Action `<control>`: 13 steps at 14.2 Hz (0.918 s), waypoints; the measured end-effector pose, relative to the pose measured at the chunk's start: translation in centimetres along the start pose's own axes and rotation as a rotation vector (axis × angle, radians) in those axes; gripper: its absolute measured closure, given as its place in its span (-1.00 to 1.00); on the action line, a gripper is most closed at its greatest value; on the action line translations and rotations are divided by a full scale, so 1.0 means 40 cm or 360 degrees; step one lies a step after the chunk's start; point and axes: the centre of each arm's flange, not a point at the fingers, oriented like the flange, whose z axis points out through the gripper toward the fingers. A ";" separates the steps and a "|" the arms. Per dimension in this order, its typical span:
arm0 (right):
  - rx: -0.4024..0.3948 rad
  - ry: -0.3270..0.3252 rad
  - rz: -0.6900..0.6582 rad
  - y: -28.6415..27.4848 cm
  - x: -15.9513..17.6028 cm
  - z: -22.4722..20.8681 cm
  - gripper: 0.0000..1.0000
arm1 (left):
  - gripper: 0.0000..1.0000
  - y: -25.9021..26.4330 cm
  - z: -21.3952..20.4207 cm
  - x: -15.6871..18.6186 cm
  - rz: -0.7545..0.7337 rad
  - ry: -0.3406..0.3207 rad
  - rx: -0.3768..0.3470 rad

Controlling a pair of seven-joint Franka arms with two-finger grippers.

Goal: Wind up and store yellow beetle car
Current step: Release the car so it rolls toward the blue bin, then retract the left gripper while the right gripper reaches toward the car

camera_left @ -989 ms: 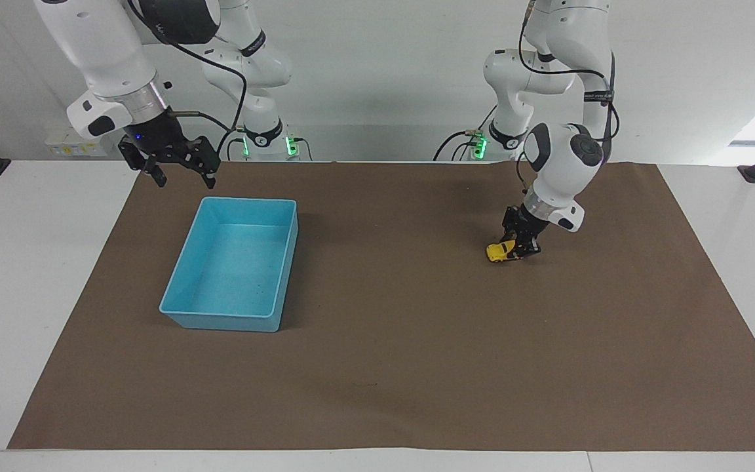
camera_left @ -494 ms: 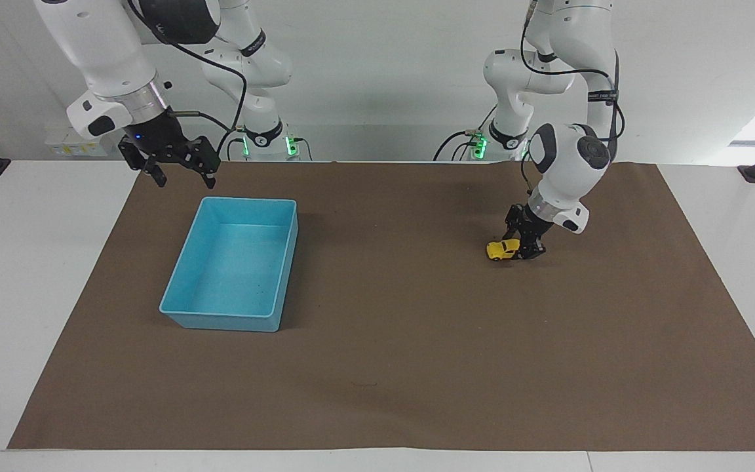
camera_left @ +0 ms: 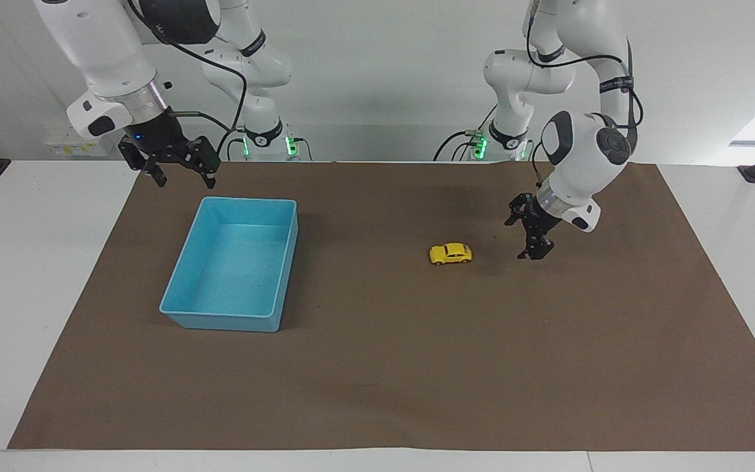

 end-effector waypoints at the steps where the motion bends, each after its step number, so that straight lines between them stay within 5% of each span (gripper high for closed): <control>1: 0.0000 0.0000 0.0000 0.000 0.000 0.000 -1.00 | -1.00 0.003 -0.001 0.007 -0.0009 0.0000 -0.0001; 13: 0.0000 0.0000 0.0000 0.000 0.000 0.000 -1.00 | -1.00 0.019 -0.022 0.023 -0.0015 0.0004 -0.0031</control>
